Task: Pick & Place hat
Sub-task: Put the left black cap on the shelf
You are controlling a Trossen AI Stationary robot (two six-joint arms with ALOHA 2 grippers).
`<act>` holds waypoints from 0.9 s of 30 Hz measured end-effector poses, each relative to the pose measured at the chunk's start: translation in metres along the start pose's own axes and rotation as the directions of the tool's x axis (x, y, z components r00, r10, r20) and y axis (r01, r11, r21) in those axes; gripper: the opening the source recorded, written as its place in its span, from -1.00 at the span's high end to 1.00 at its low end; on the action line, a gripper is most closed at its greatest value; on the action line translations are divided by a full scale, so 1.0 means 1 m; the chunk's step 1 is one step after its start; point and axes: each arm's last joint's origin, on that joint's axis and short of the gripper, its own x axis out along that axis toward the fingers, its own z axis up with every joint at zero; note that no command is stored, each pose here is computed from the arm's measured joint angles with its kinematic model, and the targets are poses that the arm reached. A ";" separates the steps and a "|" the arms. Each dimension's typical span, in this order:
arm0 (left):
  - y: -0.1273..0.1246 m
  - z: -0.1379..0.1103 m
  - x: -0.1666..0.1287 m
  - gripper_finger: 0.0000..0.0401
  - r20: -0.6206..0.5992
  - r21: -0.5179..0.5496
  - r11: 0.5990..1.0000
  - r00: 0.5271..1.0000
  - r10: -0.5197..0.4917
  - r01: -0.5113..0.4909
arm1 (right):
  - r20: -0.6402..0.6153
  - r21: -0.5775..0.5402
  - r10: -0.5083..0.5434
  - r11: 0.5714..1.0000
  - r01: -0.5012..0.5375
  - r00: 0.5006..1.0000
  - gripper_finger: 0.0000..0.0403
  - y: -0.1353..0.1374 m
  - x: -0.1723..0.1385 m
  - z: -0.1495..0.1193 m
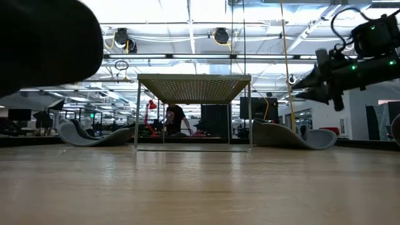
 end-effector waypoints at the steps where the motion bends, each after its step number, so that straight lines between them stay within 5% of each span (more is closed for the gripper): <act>1: 0.001 -0.001 -0.005 0.95 0.022 0.011 1.000 0.999 -0.028 0.027 | 0.024 0.008 0.039 0.999 -0.039 0.999 0.17 0.002 0.000 0.003; 13: -0.001 0.002 -0.041 0.95 0.311 0.302 0.935 0.909 -0.279 0.183 | 0.355 0.044 0.273 0.950 -0.308 0.894 0.17 0.024 -0.010 0.036; 27: -0.025 0.019 -0.076 0.95 0.529 0.588 0.770 0.602 -0.598 0.248 | 0.448 0.122 0.332 0.897 -0.425 0.830 0.17 0.029 -0.016 0.045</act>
